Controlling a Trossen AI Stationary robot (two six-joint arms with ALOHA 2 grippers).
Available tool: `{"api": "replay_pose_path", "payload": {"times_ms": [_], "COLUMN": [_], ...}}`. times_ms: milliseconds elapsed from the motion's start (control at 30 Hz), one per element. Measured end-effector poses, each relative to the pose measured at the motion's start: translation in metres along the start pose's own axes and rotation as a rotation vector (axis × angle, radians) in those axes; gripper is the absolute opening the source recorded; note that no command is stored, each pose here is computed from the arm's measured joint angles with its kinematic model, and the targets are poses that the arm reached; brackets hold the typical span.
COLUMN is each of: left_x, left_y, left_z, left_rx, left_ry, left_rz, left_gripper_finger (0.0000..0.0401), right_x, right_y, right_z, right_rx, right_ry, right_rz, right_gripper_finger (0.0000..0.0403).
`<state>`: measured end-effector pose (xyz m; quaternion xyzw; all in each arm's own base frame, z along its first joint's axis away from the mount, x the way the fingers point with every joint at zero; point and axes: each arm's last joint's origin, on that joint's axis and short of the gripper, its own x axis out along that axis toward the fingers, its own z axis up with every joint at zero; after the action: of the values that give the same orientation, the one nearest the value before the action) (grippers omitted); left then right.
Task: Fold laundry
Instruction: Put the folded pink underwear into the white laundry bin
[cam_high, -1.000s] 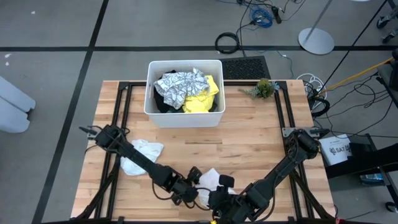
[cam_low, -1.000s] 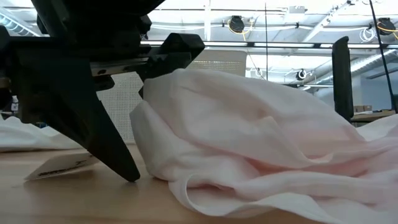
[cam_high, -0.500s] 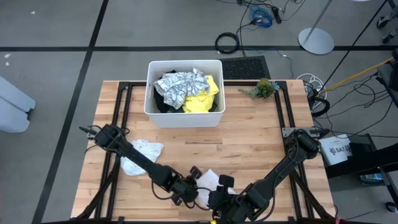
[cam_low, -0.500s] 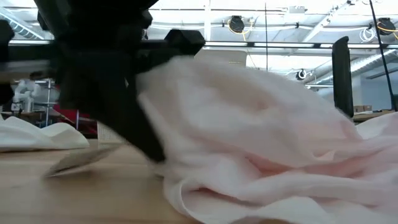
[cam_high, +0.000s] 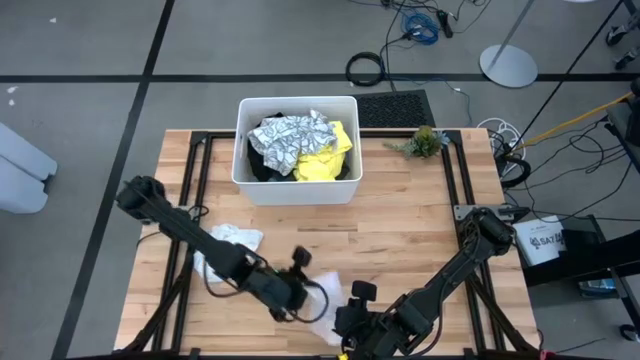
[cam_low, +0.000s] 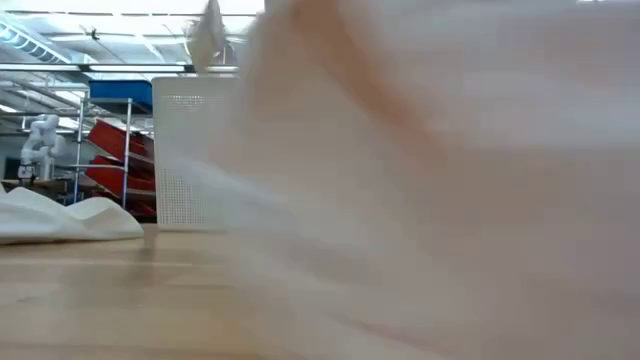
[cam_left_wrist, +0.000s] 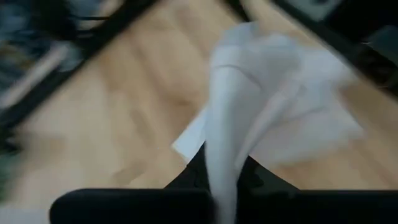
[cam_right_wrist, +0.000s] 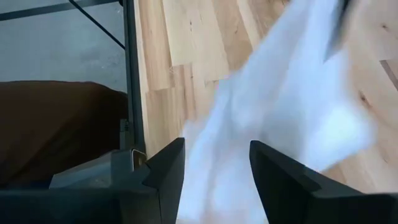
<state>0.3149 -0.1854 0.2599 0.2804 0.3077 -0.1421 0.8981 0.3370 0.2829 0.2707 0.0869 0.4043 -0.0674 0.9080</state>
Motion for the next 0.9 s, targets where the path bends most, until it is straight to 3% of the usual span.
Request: {"api": "replay_pose_path", "payload": {"times_ms": [167,367,567,900], "left_x": [-0.040,-0.084,-0.124,-0.195], "left_y": [0.023,0.047,0.082,0.150], "left_z": [-0.002,-0.002,-0.010,-0.044], "left_rx": [-0.002,-0.046,-0.110,-0.341], "left_ry": [0.058,0.018,0.003,-0.053], "left_rz": [0.196,0.317,0.531,0.804], "left_gripper_finger": [0.0010,0.0009,0.0009,0.0009], "right_x": [0.000,0.000,0.000,0.002], "right_y": [0.001,0.002,0.000,-0.002], "right_z": [0.001,0.002,0.004,0.006], "right_rx": [0.002,-0.007,-0.021,-0.037], "right_ry": [-0.007,-0.021,-0.054,-0.059], "right_rz": [0.007,0.018,-0.016,-0.027], "right_gripper_finger": [0.0169,0.0169,0.0169,0.0169]}}
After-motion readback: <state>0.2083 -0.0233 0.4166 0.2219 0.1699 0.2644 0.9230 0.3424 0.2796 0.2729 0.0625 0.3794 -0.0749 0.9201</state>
